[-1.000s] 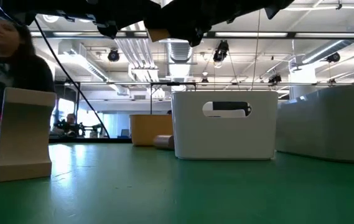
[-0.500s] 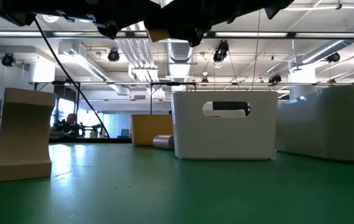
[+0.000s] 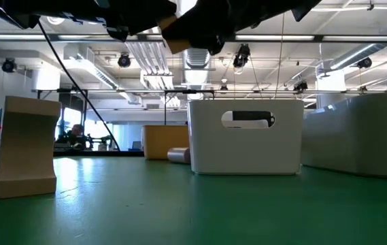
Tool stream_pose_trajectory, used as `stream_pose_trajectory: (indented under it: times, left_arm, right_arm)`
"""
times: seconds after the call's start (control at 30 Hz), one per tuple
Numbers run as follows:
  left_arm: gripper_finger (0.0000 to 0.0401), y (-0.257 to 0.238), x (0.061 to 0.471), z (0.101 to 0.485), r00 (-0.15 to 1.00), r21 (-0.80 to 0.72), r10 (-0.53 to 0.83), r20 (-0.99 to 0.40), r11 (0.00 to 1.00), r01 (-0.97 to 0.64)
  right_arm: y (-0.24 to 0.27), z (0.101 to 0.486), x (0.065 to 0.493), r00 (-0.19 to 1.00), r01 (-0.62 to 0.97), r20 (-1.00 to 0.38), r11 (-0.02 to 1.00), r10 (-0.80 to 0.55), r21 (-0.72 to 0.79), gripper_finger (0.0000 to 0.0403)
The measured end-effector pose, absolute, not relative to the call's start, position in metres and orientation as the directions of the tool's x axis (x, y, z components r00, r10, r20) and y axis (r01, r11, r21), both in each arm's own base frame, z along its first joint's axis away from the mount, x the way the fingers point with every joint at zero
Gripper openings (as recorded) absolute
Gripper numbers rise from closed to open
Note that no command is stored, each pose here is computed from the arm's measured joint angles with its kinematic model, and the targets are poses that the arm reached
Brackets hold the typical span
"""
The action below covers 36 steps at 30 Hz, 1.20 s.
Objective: Sort & place blocks by color
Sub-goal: Put the yellow block into the gray bin
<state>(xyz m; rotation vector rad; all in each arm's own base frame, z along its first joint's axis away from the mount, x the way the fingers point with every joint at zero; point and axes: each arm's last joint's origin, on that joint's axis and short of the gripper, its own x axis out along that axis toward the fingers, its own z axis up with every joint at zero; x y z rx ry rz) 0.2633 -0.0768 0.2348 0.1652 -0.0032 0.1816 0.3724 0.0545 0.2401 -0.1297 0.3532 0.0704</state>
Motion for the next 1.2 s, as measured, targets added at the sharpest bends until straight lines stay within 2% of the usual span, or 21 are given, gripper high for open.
stream_pose_trajectory:
  times: [0.1,0.23,0.47,0.67,0.83,1.07,1.2]
  left_arm:
    - [0.0180,-0.077,0.263,0.235,0.984,0.185,0.178,0.017,0.966,-0.178]
    - [0.0202,-0.077,0.263,0.235,0.984,0.228,0.177,0.016,0.958,-0.176]
    - [0.0208,-0.077,0.262,0.236,0.984,0.234,0.175,0.019,0.957,-0.174]
    - [0.0208,-0.077,0.263,0.236,0.985,0.234,0.171,0.019,0.957,-0.171]
    - [0.0208,-0.077,0.263,0.236,0.985,0.232,0.171,0.018,0.958,-0.171]
    - [0.0208,-0.077,0.263,0.236,0.985,0.205,0.171,0.019,0.964,-0.171]
    - [0.0208,-0.077,0.263,0.235,0.985,0.204,0.171,0.017,0.964,-0.170]
  right_arm:
    - [0.055,0.239,0.370,0.916,-0.088,-0.398,0.992,0.044,-0.094,0.0122]
    - [0.055,0.236,0.366,0.860,-0.090,-0.509,0.992,0.035,-0.084,0.0122]
    - [0.054,0.245,0.360,0.723,-0.103,-0.690,0.990,0.009,-0.095,0.0123]
    - [0.053,0.252,0.353,0.617,-0.110,-0.787,0.989,-0.008,-0.097,0.0123]
    - [0.049,0.255,0.335,0.420,-0.061,-0.905,0.993,-0.064,-0.099,0.0123]
    - [0.043,0.241,0.293,-0.001,0.122,-0.991,0.984,-0.132,-0.132,0.0128]
    - [0.042,0.229,0.285,-0.069,0.180,-0.987,0.972,-0.143,-0.154,0.0138]
